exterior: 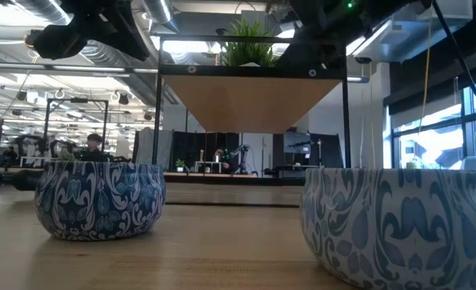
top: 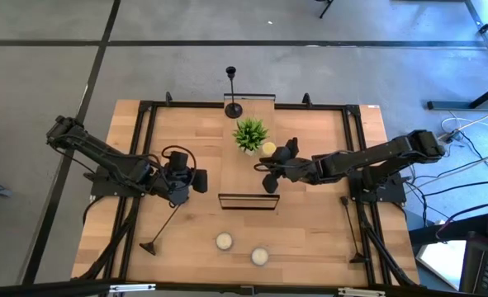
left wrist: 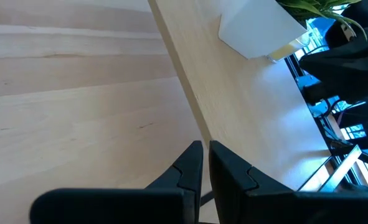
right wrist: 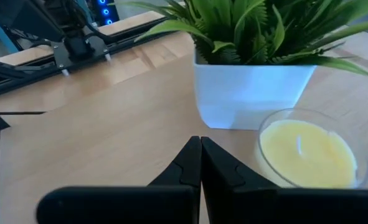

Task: Pick & Place candle stick holders
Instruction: Put the transparent scented candle on the shelf

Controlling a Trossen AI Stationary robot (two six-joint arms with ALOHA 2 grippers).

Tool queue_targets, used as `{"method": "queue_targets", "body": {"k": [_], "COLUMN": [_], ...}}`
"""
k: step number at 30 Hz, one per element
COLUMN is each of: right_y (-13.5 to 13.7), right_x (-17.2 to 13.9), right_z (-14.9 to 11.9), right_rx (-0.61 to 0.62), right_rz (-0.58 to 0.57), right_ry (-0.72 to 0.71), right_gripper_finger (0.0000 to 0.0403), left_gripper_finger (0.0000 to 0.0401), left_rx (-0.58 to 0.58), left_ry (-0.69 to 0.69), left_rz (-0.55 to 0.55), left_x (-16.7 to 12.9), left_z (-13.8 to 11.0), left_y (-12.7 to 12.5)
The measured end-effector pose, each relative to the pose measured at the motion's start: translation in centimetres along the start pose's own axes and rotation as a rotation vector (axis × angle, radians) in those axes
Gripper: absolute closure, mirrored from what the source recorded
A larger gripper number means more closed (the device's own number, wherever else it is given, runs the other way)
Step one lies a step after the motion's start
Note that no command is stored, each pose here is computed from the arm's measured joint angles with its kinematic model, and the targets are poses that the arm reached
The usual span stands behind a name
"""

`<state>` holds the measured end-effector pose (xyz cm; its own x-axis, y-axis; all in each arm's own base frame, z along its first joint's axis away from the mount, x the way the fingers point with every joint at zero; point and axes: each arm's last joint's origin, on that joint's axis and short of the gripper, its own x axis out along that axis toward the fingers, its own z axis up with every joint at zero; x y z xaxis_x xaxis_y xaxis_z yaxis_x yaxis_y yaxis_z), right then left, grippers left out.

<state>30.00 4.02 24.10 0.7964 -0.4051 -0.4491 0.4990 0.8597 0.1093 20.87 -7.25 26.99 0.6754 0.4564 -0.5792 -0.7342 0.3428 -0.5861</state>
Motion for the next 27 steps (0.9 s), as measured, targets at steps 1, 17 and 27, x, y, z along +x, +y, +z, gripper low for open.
{"method": "queue_targets", "body": {"k": [1, 17, 27], "right_y": [0.00, -0.35, -0.50], "right_x": [0.00, -0.01, -0.03], "right_z": [0.00, -0.32, -0.43], "right_rx": [0.001, 0.016, 0.016], "right_rz": [0.000, -0.069, -0.101], "right_ry": [0.000, 0.009, 0.009], "right_gripper_finger": [0.0397, 0.0397, 0.0397], "left_gripper_finger": [0.0379, 0.0379, 0.0379], "left_rx": [0.000, 0.000, 0.001], "left_ry": [0.000, 0.001, 0.002], "left_rz": [0.000, 0.000, 0.000], "left_x": [0.00, -0.01, 0.00], "left_z": [0.00, -0.01, -0.01], "left_y": [0.00, 0.00, 0.00]}}
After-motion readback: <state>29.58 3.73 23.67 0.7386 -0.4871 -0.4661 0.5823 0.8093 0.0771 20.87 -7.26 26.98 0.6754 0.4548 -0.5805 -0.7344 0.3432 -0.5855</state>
